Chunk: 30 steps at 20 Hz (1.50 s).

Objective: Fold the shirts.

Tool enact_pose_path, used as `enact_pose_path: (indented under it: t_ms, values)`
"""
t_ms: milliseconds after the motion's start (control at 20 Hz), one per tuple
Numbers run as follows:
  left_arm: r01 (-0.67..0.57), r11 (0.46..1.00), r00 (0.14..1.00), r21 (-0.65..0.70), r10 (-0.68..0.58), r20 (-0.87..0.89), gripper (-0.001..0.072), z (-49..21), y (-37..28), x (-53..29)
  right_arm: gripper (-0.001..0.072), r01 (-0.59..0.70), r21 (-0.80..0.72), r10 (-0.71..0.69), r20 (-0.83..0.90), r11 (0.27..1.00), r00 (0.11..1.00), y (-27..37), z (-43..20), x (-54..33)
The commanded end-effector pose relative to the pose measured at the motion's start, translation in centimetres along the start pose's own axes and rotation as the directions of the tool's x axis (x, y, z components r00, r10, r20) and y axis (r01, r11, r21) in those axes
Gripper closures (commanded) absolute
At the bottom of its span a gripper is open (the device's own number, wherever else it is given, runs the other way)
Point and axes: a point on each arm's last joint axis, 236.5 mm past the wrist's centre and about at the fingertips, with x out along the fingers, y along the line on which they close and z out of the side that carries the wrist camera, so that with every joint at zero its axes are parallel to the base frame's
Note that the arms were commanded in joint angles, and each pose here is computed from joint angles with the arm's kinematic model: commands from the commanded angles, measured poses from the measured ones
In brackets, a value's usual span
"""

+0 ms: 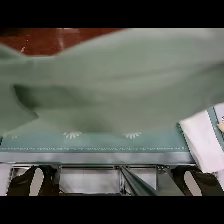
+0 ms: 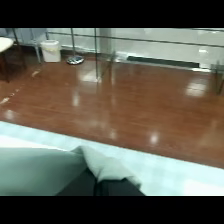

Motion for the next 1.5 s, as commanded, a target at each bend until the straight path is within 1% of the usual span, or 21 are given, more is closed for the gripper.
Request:
enact_pose_path:
  t_ms: [0, 100, 200, 300, 400, 500, 650, 900, 1100, 1300, 1450]
  values:
    - [-0.042, 0.999, 0.995, 0.010, 0.043, -0.090, 0.0692, -2.3, 2.0, -3.9, 0.0692, 0.069, 0.005, -0.068, -0.063, 0.998, 0.996, -0.3, -2.3, -2.5]
    - [-0.052, 0.999, 0.976, 0.012, 0.053, -0.211, 0.0692, -5.2, 3.1, -4.2, 0.0692, 0.067, 0.031, -0.063, -0.121, 0.997, 0.991, -0.5, -3.8, -1.9]
    - [-0.141, 0.990, 0.931, 0.011, 0.136, -0.339, 0.0692, -8.8, 5.5, -3.5, 0.0692, 0.066, 0.068, -0.052, -0.186, 0.996, 0.981, -1.4, -5.8, 0.0]
    - [-0.163, 0.987, 0.882, 0.009, 0.150, -0.447, 0.0691, -12.8, 6.4, -1.3, 0.0692, 0.064, 0.126, -0.030, -0.254, 0.990, 0.967, -2.6, -8.7, 2.8]
    - [-0.187, 0.982, 0.828, -0.022, 0.145, -0.542, 0.0692, -17.5, 7.1, 2.1, 0.0692, 0.016, 0.181, 0.043, -0.312, 0.983, 0.949, -3.0, -11.9, 6.4]
    - [-0.222, 0.973, 0.770, -0.057, 0.139, -0.623, 0.0692, -23.0, 7.8, 5.9, 0.0692, -0.013, 0.254, 0.117, -0.400, 0.967, 0.909, -3.8, -16.0, 10.3]
    - [-0.280, 0.953, 0.721, -0.117, 0.128, -0.681, 0.0692, -30.1, 8.8, 11.8, 0.0692, -0.047, 0.355, 0.211, -0.438, 0.934, 0.874, -5.1, -20.3, 16.2]
    - [-0.303, 0.942, 0.650, -0.146, 0.092, -0.754, 0.0691, -39.8, 10.0, 21.6, 0.0692, 0.022, 0.412, 0.184, -0.453, 0.911, 0.872, -9.9, -25.7, 27.3]
    - [-0.334, 0.907, 0.608, -0.255, 0.001, -0.794, 0.0691, -46.6, 9.1, 27.7, 0.0692, 0.098, 0.455, 0.172, -0.515, 0.885, 0.840, -13.0, -32.5, 35.4]
    - [-0.366, 0.869, 0.583, -0.333, -0.065, -0.810, 0.0691, -50.5, 8.4, 31.8, 0.0692, 0.136, 0.487, 0.181, -0.549, 0.862, 0.816, -15.4, -35.9, 40.9]
    - [-0.388, 0.855, 0.501, -0.344, -0.118, -0.857, 0.0691, -53.3, 7.5, 31.5, 0.0692, 0.149, 0.526, 0.220, -0.574, 0.837, 0.789, -15.5, -37.4, 42.4]
